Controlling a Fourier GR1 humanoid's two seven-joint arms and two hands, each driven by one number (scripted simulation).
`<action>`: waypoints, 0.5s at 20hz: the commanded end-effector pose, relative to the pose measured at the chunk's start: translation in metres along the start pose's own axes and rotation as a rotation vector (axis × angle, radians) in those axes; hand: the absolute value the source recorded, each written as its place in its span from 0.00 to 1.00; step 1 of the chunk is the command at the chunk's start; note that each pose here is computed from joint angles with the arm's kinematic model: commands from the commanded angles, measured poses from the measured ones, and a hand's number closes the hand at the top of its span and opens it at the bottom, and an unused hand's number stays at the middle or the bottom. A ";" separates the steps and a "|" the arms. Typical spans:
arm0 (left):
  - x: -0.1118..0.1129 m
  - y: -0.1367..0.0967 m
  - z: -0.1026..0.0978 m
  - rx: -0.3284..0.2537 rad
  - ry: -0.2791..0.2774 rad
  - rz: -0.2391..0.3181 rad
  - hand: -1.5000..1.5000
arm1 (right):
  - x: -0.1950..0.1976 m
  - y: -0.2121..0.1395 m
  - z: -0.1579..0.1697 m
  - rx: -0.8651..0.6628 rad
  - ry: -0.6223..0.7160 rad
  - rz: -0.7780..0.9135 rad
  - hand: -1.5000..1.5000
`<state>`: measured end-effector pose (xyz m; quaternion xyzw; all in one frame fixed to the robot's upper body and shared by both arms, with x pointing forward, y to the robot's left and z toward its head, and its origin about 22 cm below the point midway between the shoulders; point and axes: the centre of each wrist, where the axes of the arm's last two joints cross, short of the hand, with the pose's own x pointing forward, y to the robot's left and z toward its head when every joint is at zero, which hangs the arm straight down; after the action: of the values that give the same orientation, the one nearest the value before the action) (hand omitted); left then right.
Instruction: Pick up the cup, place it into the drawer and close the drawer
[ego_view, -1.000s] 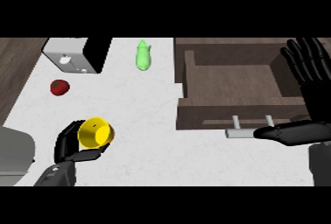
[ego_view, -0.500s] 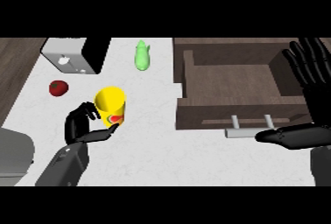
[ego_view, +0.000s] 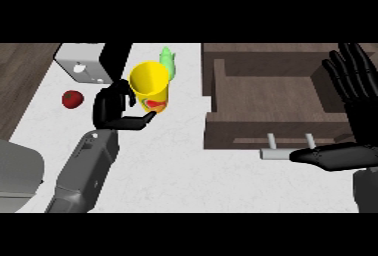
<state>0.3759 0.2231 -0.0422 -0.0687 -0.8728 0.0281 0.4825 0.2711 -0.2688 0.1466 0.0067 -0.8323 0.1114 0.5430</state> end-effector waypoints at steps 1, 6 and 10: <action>0.018 -0.043 -0.040 -0.096 -0.049 0.031 1.00 | 0.004 -0.009 0.006 -0.003 -0.006 -0.006 0.00; 0.049 -0.096 -0.095 -0.157 -0.018 0.019 1.00 | -0.018 -0.002 0.004 0.006 0.000 -0.004 0.00; 0.093 -0.134 -0.132 -0.199 -0.038 -0.010 1.00 | -0.008 0.006 -0.001 -0.005 -0.006 0.006 0.00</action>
<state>0.4224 0.1352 0.0778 -0.1135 -0.8787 -0.0395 0.4621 0.2722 -0.2705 0.1413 0.0029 -0.8329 0.1102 0.5423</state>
